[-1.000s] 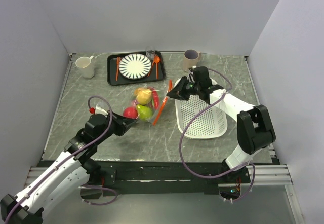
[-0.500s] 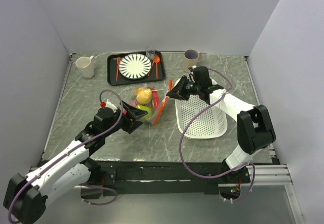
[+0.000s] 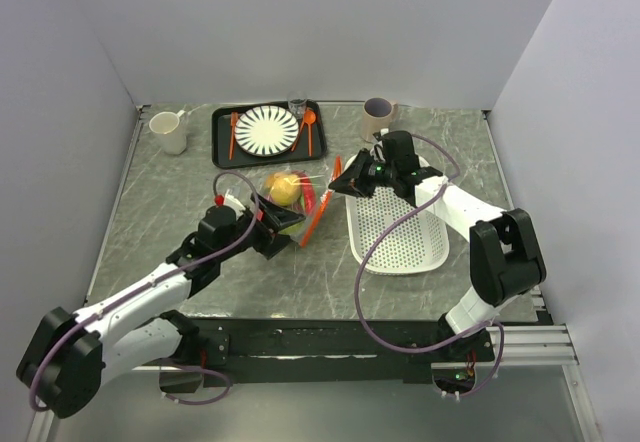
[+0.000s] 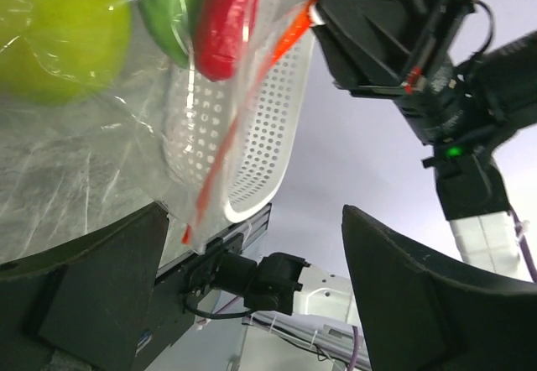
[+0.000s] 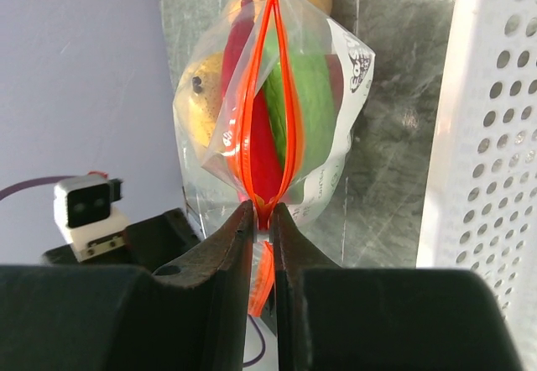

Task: Place the food in the zip-top bag and seal the zipper
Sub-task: Zip the zipper food storage bag at the center of the board.

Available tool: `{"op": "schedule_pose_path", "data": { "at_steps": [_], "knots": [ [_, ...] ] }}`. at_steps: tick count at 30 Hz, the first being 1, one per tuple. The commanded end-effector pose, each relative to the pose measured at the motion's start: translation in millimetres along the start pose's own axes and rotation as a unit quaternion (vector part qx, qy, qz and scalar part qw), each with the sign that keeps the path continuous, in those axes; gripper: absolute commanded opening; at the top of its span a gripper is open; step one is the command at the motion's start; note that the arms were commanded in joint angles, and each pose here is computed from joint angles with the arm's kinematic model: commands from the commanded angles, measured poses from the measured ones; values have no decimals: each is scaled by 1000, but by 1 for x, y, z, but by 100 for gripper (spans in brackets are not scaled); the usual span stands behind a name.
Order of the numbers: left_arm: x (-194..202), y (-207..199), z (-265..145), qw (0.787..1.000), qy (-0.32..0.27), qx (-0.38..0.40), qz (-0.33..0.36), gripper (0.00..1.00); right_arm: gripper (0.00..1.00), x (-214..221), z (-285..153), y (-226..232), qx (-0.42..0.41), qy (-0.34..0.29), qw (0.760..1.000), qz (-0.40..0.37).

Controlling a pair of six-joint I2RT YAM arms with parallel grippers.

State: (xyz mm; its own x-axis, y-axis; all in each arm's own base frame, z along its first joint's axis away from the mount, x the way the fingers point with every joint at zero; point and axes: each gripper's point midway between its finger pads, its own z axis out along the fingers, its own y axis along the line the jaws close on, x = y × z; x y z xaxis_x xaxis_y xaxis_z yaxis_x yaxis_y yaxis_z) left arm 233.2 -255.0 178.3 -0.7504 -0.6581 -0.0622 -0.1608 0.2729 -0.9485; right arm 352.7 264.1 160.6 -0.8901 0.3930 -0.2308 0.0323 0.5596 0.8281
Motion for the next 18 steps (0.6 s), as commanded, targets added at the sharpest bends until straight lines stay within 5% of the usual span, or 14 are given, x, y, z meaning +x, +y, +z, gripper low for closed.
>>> {"op": "schedule_pose_path", "data": {
  "at_steps": [1, 14, 18],
  "knots": [
    [4, -25, 6, 999, 14, 35, 7, 88, 18, -9, -16, 30, -39, -23, 999, -25],
    [-14, -26, 22, 999, -34, 18, 11, 88, 18, 1, -19, 34, -45, -13, 998, -29],
    [-16, -34, 30, 999, -32, 31, 14, 70, 18, 5, -18, 35, -48, -7, 998, -28]
  ]
}}
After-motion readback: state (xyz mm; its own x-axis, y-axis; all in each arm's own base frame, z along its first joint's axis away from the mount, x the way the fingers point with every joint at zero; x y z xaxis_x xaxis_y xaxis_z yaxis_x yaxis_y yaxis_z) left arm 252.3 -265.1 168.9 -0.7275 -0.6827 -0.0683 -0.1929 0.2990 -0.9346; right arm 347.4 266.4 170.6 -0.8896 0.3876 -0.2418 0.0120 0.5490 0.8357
